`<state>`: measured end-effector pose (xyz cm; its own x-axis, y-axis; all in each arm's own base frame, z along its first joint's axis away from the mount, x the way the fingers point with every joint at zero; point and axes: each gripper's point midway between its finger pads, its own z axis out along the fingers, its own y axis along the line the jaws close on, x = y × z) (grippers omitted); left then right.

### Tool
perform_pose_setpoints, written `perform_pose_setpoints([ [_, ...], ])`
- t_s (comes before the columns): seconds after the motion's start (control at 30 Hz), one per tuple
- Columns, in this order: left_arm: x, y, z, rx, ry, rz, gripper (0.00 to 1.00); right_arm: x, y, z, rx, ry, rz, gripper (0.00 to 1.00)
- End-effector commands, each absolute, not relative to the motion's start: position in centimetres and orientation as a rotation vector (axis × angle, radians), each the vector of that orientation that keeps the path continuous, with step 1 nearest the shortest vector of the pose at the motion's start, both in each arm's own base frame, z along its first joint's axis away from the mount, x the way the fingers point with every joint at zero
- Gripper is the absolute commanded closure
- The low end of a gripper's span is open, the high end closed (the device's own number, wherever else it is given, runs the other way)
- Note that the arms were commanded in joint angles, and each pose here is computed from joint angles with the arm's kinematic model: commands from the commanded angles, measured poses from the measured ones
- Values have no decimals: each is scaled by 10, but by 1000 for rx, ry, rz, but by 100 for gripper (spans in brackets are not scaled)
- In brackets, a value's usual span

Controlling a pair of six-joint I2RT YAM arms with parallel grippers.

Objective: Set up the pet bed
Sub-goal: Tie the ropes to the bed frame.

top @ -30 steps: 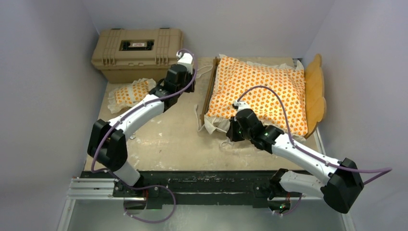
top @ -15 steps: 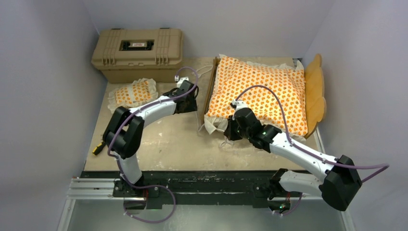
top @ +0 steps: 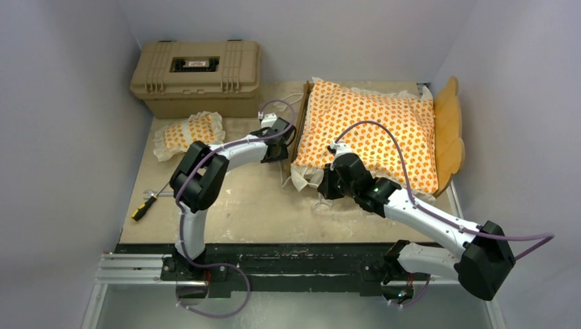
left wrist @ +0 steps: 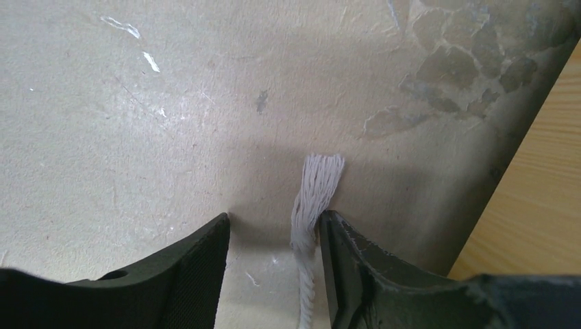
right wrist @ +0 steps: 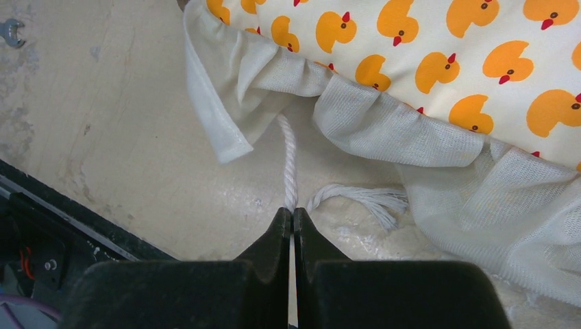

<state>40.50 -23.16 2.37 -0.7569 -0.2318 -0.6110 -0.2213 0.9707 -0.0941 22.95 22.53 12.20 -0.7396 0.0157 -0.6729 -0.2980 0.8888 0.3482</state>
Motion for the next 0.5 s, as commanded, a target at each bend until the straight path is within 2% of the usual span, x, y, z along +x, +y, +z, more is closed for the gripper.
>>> perform_pose_setpoints([
  [0.0, 407, -235, 8, -344, 2445, 15, 54, 231, 229, 134, -214, 2301, 615, 100],
  [0.07, 406, -235, 3, -337, 2442, 30, 65, 230, 228, 135, -210, 2301, 616, 100],
  [0.17, 409, -232, -4, -327, 2434, 66, 95, 227, 227, 137, -199, 2302, 625, 100],
  [0.2, 411, -231, -3, -313, 2430, 78, 100, 226, 226, 138, -195, 2305, 626, 100],
  [0.3, 423, -228, 23, -265, 2381, 119, 100, 225, 221, 136, -182, 2322, 600, 100],
  [0.47, 457, -221, 117, -212, 2155, 159, 100, 213, 212, 126, -145, 2366, 596, 100],
])
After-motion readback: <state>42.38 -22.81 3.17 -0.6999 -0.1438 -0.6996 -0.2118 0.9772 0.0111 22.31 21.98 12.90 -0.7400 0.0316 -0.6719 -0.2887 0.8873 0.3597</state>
